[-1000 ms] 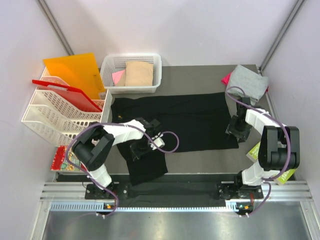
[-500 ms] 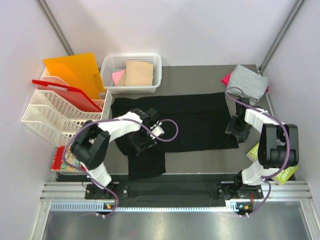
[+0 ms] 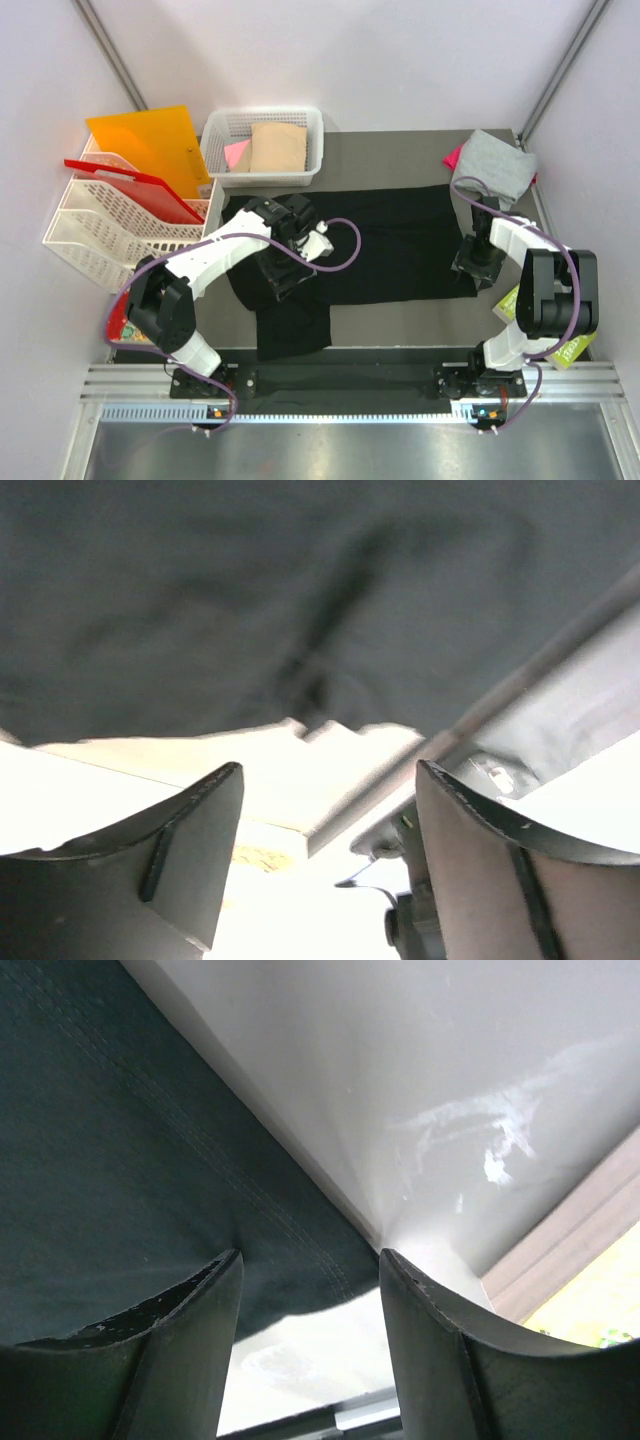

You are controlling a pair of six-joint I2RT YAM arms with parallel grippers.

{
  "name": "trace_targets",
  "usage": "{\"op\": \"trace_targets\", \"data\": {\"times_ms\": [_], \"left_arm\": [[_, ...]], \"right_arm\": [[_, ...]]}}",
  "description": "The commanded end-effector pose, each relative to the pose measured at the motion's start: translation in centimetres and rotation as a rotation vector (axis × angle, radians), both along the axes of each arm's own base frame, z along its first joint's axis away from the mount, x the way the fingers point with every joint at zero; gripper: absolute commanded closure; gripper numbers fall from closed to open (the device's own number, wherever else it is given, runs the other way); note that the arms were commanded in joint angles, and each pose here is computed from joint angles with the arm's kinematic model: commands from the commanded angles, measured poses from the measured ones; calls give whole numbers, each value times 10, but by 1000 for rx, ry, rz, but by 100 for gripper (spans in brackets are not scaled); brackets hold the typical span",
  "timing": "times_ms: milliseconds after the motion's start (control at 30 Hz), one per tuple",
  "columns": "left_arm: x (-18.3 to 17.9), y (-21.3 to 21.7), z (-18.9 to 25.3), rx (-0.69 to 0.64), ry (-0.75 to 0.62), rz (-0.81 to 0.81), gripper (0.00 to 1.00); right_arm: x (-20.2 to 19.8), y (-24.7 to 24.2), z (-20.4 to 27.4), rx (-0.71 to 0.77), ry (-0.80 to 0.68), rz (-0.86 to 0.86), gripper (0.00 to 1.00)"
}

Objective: Fold and stack the t-shirts
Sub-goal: Grap the side of the flattened tshirt closest away from the robot with both arms

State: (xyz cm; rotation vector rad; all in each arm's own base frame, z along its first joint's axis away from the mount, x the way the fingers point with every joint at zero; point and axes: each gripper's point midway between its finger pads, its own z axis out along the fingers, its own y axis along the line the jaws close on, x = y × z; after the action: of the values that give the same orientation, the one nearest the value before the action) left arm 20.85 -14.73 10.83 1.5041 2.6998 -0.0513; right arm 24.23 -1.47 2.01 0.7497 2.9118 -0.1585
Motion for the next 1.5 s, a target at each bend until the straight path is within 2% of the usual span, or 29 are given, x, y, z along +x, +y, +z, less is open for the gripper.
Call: {"op": "trace_targets", "data": {"times_ms": [0,200,400,1033,1067,1100,1133,1167,1200,1267,1467], "left_arm": [[-62,16,-3,11,293,-80,27],[-84,33,-32,88,393,-73,28],[-92,25,-50,146,408,-108,24],[-50,24,-124,317,246,-33,25],[-49,23,-125,321,244,-31,31],[-49,22,-126,319,252,-27,51],[-48,20,-128,317,249,-21,67],[-45,18,-129,314,240,-18,78],[-43,17,-129,315,231,-14,95],[-40,15,-131,313,219,-8,100],[-30,3,-131,267,171,35,100]], "right_arm": [[-1,-5,17,-32,-27,-10,42],[-1,-8,16,-51,-21,-10,38],[1,-9,18,-57,-24,-11,34],[11,-8,27,-51,-64,-11,34],[10,-8,27,-51,-64,-11,34],[10,-9,28,-52,-67,-13,34],[10,-8,27,-51,-68,-13,34],[10,-9,27,-54,-67,-13,34],[10,-9,27,-54,-74,-13,34],[9,-9,25,-53,-69,-16,34],[10,-8,19,-49,-63,-13,34]]}}
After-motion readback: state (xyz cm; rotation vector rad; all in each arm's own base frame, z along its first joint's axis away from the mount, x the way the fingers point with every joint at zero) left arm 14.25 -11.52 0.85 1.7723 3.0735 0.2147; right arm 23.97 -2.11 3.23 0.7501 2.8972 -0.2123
